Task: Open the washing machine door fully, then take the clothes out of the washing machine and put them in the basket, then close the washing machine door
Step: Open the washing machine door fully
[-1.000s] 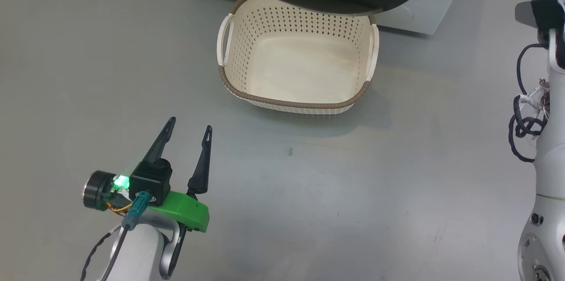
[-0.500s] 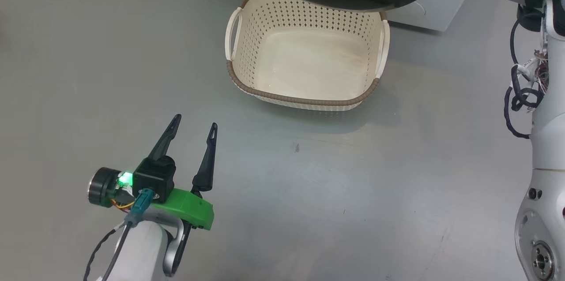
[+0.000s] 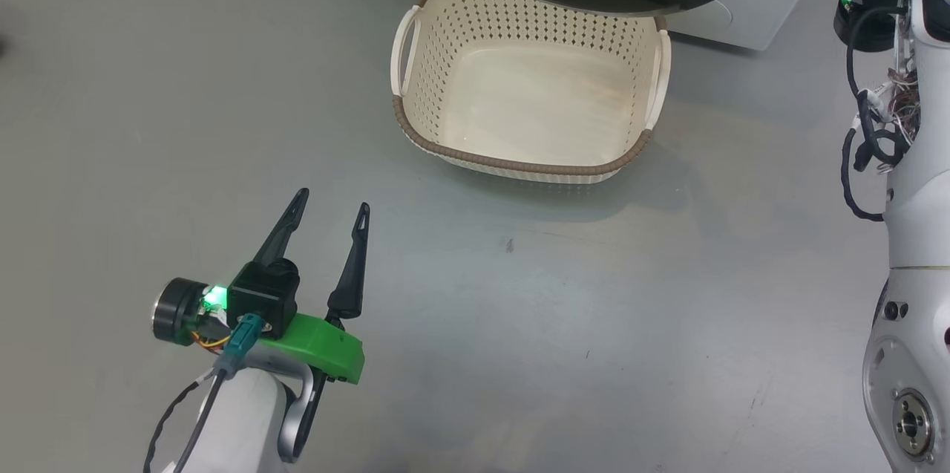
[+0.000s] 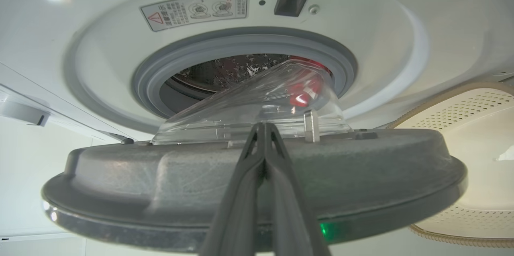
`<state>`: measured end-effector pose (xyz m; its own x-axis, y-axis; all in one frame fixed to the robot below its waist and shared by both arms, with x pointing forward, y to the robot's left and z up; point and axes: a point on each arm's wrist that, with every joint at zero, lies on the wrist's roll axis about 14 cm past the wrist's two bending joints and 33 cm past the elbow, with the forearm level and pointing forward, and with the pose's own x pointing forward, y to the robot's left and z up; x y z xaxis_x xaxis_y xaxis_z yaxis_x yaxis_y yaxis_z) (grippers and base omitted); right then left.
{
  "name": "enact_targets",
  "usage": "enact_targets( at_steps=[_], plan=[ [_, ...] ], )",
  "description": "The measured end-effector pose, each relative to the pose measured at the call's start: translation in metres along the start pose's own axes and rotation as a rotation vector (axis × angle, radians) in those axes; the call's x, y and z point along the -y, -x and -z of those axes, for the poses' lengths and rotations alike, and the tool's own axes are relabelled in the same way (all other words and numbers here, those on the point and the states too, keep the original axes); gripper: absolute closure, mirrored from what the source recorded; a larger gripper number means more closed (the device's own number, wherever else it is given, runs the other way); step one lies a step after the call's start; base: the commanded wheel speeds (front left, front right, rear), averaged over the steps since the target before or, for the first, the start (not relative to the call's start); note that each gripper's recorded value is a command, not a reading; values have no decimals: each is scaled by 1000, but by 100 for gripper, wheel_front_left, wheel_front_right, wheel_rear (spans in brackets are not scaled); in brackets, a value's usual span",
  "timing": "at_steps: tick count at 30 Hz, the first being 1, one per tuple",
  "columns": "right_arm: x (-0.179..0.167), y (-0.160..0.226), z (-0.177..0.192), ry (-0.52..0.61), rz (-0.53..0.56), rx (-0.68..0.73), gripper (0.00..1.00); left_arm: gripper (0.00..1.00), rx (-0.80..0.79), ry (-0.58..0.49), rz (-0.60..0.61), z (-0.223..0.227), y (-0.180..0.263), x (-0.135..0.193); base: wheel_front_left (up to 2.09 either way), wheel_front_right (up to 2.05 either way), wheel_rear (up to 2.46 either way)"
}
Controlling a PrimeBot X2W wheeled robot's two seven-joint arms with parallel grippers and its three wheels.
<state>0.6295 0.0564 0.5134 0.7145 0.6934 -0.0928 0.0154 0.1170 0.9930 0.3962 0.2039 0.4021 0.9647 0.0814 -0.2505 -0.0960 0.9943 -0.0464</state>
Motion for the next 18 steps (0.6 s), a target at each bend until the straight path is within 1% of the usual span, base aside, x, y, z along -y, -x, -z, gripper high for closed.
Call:
enact_targets(
  at_steps=[6,18],
  plan=[
    [-2,-3,3,-21,-5,-28,100,0,-3,-2,-3,1,0,0,0,0,0],
    [10,-4,17,-71,25,-116,100,0,-2,2,-4,1,0,1,0,0,0]
  ],
)
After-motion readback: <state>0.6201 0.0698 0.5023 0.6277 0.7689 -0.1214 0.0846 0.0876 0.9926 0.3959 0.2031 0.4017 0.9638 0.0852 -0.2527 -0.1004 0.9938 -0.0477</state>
